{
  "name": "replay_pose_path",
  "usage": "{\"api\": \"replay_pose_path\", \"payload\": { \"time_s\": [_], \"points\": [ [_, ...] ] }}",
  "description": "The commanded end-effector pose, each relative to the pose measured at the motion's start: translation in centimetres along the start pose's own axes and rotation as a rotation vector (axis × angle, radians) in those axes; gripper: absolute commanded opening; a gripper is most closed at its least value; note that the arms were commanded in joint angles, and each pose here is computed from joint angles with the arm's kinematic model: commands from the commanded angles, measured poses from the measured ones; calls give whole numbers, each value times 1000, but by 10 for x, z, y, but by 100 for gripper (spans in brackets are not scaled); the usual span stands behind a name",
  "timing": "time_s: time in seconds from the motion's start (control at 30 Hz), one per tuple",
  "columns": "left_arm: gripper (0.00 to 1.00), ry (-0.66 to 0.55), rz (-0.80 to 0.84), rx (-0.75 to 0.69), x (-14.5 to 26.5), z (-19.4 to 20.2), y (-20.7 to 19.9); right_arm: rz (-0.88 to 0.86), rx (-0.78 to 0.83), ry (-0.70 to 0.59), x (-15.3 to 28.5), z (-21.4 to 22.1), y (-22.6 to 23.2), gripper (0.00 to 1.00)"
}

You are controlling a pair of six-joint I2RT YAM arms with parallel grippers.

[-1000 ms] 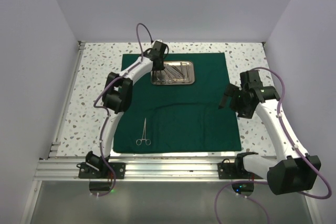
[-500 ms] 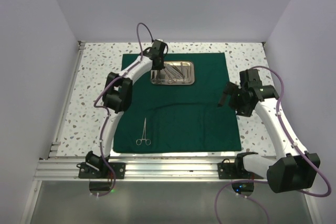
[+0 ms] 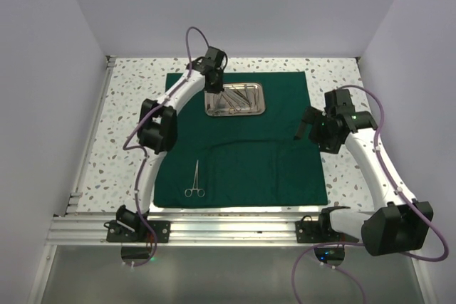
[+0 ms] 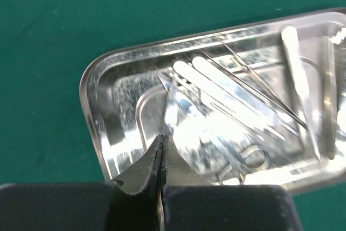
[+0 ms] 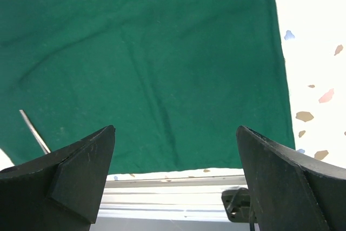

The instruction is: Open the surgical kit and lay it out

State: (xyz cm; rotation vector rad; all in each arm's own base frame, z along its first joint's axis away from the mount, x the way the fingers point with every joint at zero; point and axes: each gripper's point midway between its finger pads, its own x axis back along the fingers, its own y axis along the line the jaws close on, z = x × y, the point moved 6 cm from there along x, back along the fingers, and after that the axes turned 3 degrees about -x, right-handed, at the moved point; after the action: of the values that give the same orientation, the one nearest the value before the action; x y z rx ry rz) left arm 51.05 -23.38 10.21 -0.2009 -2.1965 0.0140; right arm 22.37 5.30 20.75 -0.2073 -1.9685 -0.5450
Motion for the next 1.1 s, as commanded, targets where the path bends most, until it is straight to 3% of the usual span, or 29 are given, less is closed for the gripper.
{"api": "replay_pose_path", "payload": {
  "time_s": [0.0,0.17,0.23,0.33,0.43,0.77,1.07],
  "points": [
    [0,-119,97,0,88,-46,-7,-84,26,-59,13,-17,17,98],
    [0,-77,120,43,132,-16,-2,-96,44,-57,13,-17,18,98],
    [2,-50,120,47,125,9,2,-102,47,-49,12,-15,18,98],
    [32,-39,100,33,124,22,4,-112,47,-27,7,-11,18,98],
    [40,-18,35,-1,108,25,3,-125,47,-20,6,-11,20,98],
    [38,30,-112,-52,42,22,5,-73,58,-50,26,-2,6,98],
    [37,36,-114,-73,14,19,7,-44,33,-38,25,12,-5,98]
  ]
}}
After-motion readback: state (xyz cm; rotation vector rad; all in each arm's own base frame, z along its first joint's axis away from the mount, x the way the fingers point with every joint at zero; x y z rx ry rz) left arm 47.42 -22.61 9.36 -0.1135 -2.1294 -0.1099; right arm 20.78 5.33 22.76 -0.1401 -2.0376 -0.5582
